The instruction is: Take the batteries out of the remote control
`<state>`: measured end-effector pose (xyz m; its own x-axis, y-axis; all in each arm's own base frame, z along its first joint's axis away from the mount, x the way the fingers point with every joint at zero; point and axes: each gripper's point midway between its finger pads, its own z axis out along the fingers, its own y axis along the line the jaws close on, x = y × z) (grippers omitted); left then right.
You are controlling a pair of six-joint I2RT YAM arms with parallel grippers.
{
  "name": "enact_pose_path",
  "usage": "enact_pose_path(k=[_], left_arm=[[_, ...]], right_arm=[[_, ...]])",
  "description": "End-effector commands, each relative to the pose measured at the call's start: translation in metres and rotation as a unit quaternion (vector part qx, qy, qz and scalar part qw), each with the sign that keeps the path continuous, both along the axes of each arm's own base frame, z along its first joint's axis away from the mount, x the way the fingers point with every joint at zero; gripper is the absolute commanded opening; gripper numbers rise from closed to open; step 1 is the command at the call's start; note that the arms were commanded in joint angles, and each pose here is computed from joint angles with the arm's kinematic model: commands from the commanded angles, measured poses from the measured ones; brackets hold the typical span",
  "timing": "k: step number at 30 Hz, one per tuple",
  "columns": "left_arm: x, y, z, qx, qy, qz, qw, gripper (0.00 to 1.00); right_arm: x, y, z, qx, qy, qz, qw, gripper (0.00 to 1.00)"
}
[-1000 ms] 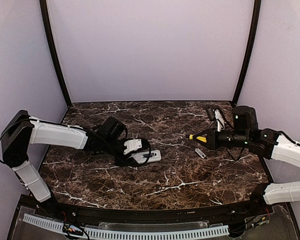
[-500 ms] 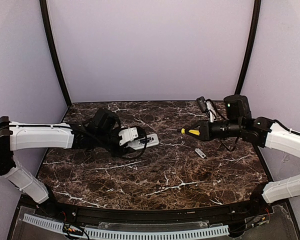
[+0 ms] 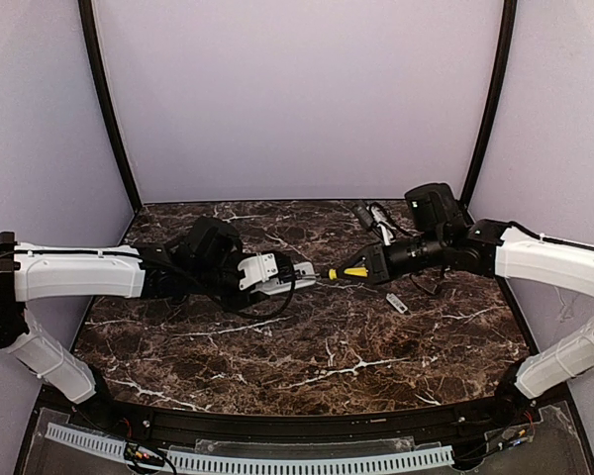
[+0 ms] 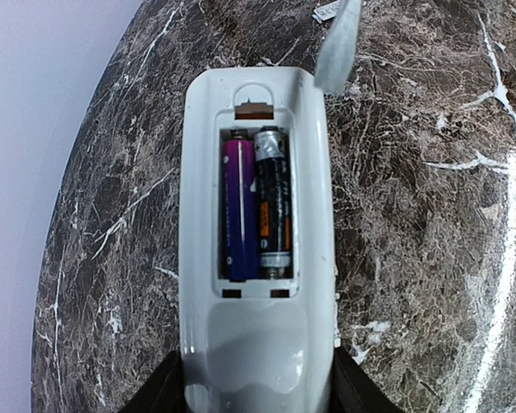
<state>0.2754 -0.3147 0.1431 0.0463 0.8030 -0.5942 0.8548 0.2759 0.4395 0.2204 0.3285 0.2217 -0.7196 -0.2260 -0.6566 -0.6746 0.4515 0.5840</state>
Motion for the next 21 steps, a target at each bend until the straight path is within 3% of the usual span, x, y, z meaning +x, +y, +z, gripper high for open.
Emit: enact_pose_path(k=[1, 21], left_arm=[[-0.001, -0.002, 0.013, 0.008, -0.022, 0.006, 1.000, 0.00], [-0.012, -0.013, 0.015, -0.003, -0.007, 0.001, 1.000, 0.00]], right_arm=[[0.001, 0.012, 0.008, -0.003, -0.009, 0.006, 1.000, 0.00], [0.025, 0.001, -0.036, -0.109, 0.013, -0.064, 0.992, 0.00]])
